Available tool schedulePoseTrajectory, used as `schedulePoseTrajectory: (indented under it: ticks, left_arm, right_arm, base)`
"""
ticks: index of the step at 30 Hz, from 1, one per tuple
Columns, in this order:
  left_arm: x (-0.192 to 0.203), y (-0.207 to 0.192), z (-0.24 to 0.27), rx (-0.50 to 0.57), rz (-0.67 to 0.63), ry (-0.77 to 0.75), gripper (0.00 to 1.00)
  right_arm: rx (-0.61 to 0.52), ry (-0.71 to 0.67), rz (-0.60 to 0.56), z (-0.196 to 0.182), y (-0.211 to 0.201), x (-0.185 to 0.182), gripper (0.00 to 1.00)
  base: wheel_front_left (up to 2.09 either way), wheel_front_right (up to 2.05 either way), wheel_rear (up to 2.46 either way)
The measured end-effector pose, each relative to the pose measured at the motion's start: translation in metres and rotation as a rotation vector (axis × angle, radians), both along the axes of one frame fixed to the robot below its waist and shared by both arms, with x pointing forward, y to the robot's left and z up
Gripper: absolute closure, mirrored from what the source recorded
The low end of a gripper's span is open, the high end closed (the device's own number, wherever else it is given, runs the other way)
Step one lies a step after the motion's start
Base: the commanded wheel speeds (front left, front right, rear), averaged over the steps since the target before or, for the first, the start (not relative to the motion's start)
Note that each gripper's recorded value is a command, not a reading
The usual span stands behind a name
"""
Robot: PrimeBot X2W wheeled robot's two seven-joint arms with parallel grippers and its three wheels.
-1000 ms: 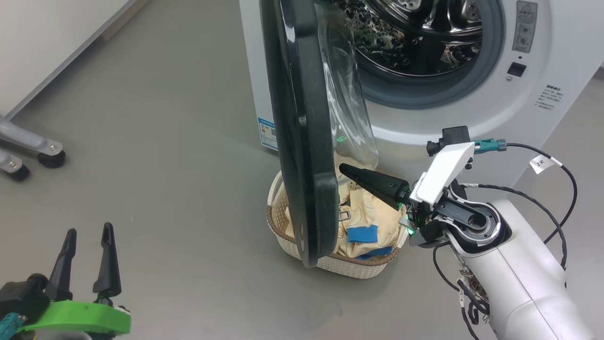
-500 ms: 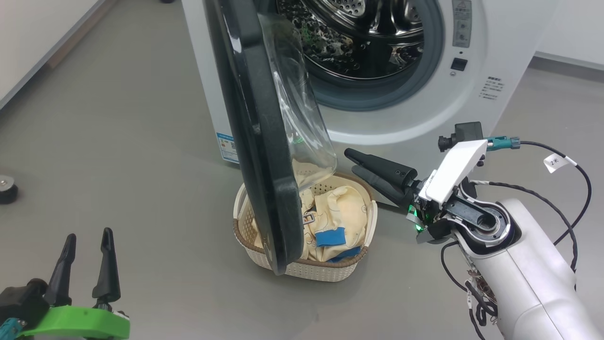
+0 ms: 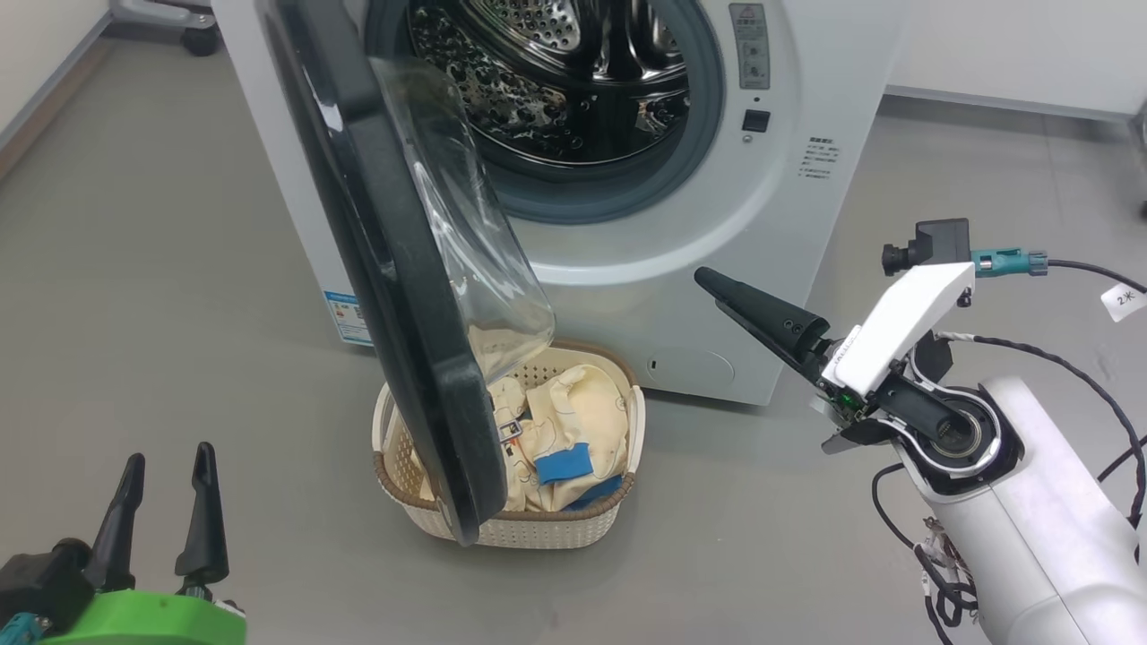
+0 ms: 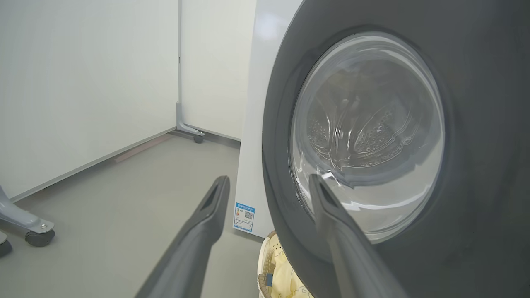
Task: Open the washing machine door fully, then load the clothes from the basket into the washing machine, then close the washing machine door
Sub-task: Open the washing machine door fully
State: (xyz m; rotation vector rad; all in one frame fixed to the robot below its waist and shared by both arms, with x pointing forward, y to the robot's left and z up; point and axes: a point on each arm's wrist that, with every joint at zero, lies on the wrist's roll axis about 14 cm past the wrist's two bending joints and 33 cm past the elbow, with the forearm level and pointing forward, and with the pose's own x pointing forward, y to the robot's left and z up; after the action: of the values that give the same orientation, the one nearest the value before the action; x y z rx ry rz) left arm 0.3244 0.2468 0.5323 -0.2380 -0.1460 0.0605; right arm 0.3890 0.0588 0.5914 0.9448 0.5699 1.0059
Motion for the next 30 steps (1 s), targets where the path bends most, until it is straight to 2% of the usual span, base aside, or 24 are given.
schedulePoseTrajectory:
  ticks: [20, 30]
  left_arm:
    - [0.025, -0.04, 0.001, 0.003, -0.129, -0.005, 0.0]
    - [0.034, -0.048, 0.004, -0.005, -0.15, -0.016, 0.0]
  right_arm:
    - [-0.135, -0.23, -0.385, -0.002, -0.095, 0.012, 0.0]
    - [-0.269, -0.416, -0.554, -0.005, -0.141, 0.01, 0.0]
  base:
    - [0.0, 0.0, 0.0]
    - [0.0, 0.0, 0.0]
